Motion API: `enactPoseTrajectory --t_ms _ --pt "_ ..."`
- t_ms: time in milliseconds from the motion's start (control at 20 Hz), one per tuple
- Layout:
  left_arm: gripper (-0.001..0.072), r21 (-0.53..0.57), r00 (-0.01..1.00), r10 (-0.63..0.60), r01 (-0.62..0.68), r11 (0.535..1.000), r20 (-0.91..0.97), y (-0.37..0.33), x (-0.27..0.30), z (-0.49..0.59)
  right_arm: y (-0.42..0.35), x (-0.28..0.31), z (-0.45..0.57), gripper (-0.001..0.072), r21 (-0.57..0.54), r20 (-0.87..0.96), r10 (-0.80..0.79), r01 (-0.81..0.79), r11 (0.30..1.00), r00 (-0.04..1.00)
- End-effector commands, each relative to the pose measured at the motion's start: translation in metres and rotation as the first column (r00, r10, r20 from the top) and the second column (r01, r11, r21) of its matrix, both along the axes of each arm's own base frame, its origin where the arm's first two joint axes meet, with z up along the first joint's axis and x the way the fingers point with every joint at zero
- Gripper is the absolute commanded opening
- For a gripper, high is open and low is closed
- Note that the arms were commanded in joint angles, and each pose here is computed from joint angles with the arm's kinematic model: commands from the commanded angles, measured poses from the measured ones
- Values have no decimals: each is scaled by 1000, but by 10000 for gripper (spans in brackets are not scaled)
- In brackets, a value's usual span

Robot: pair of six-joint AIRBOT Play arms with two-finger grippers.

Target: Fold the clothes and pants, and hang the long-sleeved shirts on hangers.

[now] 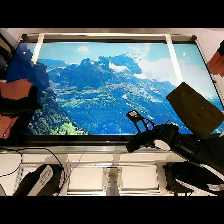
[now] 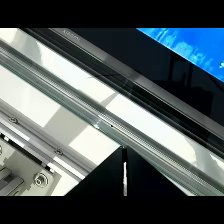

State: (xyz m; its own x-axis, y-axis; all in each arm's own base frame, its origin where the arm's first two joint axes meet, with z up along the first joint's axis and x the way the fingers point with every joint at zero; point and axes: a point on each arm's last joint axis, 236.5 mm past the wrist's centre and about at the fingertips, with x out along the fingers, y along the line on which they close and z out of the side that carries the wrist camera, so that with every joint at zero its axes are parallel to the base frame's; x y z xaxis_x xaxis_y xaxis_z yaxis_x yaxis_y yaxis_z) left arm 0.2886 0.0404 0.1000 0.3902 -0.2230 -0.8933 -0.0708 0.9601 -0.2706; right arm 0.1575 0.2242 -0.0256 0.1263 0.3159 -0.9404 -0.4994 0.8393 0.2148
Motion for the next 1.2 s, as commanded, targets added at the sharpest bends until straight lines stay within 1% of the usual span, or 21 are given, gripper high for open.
enactPoseTrajectory --t_ms 0,50,200,250,300,450,500,550,600,650,700,750,800,850,900,950,1000,1050,1150 --pt "594 189 999 6 -17 982 54 48 24 -11 2 2 1 15 10 9 -3 3 1000 1000" --pt "495 238 999 32 -39 970 35 65 26 -19 2 2 1 15 10 9 -3 3 1000 1000" --pt "495 324 997 24 0 946 -70 94 24 -48 2 2 1 15 9 9 -3 3 1000 1000" --pt "442 361 994 5 34 932 -105 105 23 -58 2 2 1 15 9 9 -3 2 1000 1000" --pt "373 402 991 21 34 915 -134 119 22 -65 2 2 1 15 9 9 -3 2 1000 1000" --pt "361 440 991 51 8 898 -121 139 29 -73 2 2 1 15 9 9 -3 2 1000 1000" --pt "346 450 993 45 10 893 -111 143 31 -72 2 2 1 16 9 9 -3 2 1000 1000" --pt "272 462 993 18 40 886 -121 146 30 -72 2 2 1 15 9 9 -3 3 1000 1000" --pt "181 480 989 -11 80 874 -146 149 26 -73 2 2 1 15 10 9 -3 3 1000 1000" --pt "103 504 983 -16 108 857 -183 155 19 -73 3 3 1 15 12 11 -3 3 1000 1000" --pt "48 521 979 -13 119 845 -203 160 14 -73 4 4 2 15 19 17 -4 4 1000 1000" --pt "50 551 978 -3 121 826 -209 168 13 -70 6 6 3 15 29 26 -6 6 1000 1000" --pt "77 575 977 45 86 814 -211 179 8 -68 8 8 4 15 36 32 -8 7 999 999" --pt "216 586 976 98 35 809 -193 191 5 -68 9 8 5 15 40 35 -9 8 999 999" --pt "398 582 971 149 -12 813 -188 203 -3 -71 9 8 5 15 42 32 -10 8 999 999" --pt "525 571 959 207 -60 819 -196 215 -14 -76 9 8 4 15 43 30 -10 9 999 999" --pt "551 543 944 264 -119 832 -196 224 -24 -85 9 8 5 15 44 30 -11 9 999 999" --pt "551 512 935 293 -156 845 -198 227 -29 -95 9 7 5 15 44 30 -11 9 999 999" --pt "551 500 919 318 -167 850 -234 236 -42 -112 10 8 5 15 45 30 -11 9 999 999"
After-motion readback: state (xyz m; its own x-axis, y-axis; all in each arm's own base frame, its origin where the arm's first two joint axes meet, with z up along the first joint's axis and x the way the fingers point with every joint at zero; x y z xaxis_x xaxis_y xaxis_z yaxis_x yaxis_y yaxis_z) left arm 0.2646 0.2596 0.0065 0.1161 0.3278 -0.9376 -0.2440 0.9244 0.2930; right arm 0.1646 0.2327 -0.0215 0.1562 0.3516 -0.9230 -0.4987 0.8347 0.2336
